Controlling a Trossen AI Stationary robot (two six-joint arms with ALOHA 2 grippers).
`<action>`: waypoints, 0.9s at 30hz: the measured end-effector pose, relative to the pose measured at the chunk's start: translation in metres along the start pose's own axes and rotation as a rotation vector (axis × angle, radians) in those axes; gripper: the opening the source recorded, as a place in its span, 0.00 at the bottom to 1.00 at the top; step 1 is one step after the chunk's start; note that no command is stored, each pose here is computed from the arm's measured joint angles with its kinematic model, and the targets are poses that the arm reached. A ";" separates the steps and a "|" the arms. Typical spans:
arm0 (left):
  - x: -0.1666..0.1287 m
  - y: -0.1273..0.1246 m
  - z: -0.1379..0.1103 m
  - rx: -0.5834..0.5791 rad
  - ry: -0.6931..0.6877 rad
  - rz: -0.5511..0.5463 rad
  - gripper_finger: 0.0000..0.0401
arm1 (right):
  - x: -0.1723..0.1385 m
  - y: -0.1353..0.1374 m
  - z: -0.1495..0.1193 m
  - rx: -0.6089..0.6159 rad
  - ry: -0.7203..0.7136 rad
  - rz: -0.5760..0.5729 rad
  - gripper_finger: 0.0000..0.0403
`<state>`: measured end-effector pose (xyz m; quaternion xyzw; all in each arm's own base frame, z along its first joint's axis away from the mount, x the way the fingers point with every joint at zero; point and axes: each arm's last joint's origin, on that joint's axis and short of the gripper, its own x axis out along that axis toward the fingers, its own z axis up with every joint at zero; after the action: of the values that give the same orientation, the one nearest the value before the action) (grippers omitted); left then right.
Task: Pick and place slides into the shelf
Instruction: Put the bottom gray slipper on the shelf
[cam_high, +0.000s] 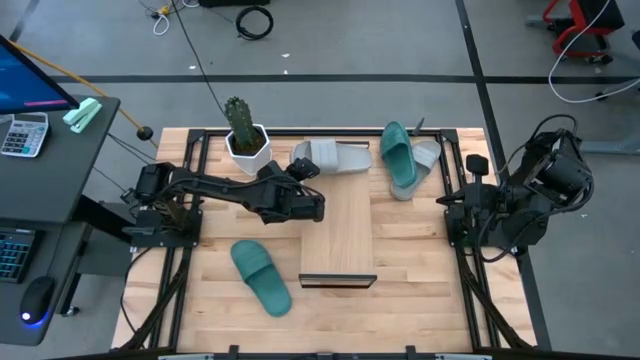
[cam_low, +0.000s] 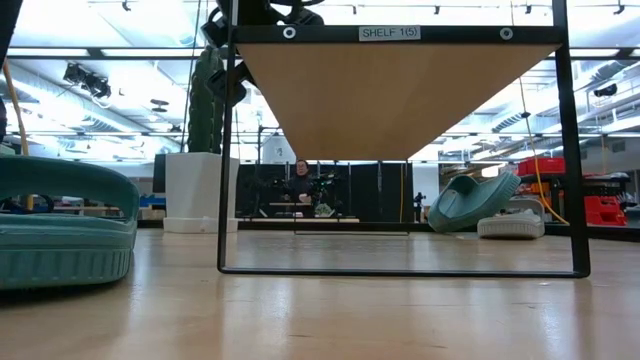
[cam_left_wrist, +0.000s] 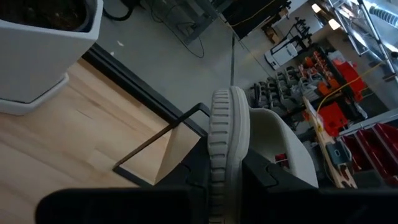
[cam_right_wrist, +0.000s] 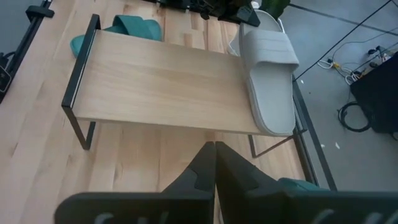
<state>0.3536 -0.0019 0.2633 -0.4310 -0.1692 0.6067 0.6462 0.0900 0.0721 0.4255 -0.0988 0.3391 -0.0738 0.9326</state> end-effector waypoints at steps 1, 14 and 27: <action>0.000 0.000 0.000 0.002 0.000 0.000 0.12 | 0.000 0.000 0.000 0.001 0.000 0.000 0.03; 0.000 0.007 0.004 0.034 -0.020 0.029 0.13 | 0.000 0.000 0.000 0.011 0.000 0.000 0.03; -0.001 0.009 0.006 0.102 -0.025 0.038 0.17 | 0.000 0.000 0.000 0.012 0.000 0.000 0.03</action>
<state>0.3430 -0.0017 0.2597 -0.3930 -0.1382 0.6321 0.6534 0.0901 0.0721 0.4256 -0.0934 0.3386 -0.0757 0.9332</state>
